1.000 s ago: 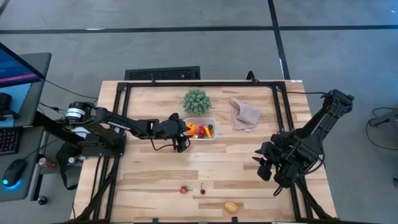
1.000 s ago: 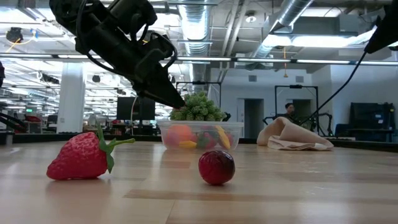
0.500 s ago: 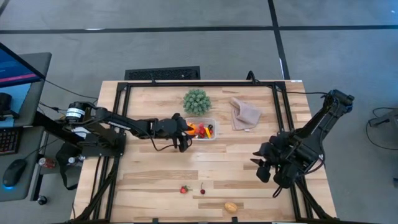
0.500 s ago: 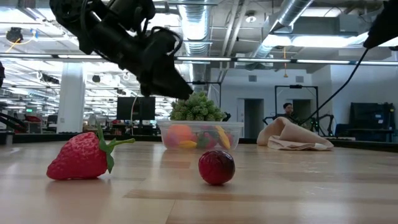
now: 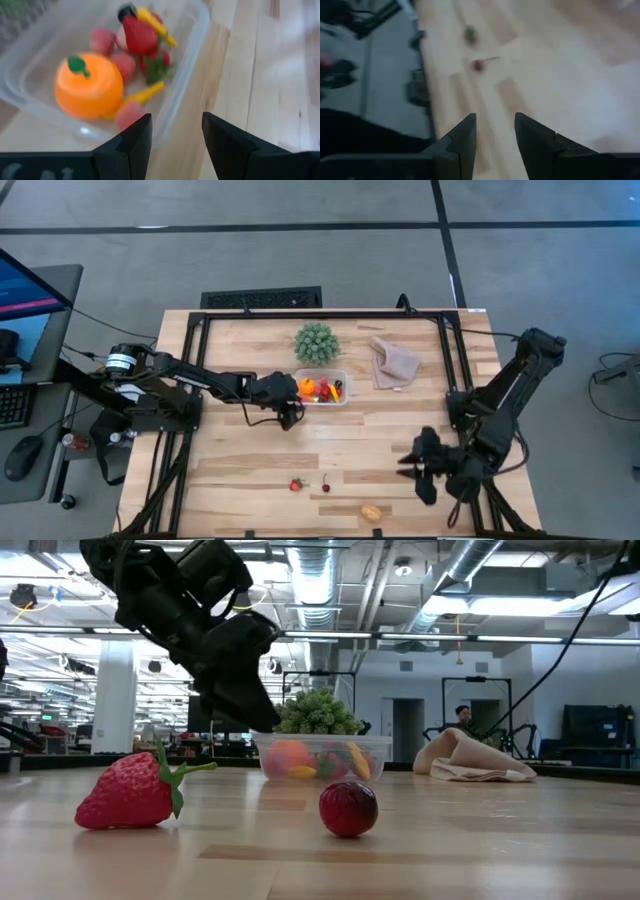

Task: Pick and placing Produce into tupperware
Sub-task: Put the brown potato into the transparent container

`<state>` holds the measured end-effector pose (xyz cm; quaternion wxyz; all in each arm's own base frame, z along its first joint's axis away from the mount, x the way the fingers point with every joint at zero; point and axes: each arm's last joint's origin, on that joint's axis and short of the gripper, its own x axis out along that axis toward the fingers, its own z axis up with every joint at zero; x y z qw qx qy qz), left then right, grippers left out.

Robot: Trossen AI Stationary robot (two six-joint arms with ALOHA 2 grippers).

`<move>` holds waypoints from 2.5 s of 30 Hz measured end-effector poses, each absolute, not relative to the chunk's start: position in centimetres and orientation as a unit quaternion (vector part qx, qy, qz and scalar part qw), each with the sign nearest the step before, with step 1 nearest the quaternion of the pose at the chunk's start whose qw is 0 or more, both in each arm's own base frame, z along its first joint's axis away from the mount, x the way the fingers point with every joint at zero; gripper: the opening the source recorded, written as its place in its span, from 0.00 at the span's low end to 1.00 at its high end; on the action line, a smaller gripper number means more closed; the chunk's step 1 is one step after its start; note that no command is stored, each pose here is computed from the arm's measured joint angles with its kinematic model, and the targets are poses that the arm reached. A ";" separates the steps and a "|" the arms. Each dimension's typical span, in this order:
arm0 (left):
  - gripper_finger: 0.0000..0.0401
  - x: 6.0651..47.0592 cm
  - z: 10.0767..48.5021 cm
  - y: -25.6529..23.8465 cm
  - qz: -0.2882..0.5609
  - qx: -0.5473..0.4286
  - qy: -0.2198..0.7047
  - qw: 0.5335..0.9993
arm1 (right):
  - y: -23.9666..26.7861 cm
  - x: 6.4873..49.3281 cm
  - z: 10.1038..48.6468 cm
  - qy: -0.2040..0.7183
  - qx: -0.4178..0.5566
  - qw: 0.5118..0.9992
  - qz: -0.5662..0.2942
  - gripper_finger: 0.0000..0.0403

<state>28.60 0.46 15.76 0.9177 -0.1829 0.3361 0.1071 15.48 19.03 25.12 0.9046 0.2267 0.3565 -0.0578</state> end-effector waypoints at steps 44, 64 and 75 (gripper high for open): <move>0.41 28.1 15.2 0.6 0.107 -0.139 0.376 0.910 | 24.7 24.7 20.1 0.502 0.424 0.747 -0.105 0.61; 0.41 29.8 21.7 0.1 -0.006 -0.094 0.305 0.948 | 25.1 23.9 20.0 0.518 0.415 0.741 -0.106 0.61; 0.41 23.2 28.8 -0.5 -0.035 -0.047 0.317 0.947 | 25.5 23.9 20.1 0.525 0.414 0.739 -0.080 0.61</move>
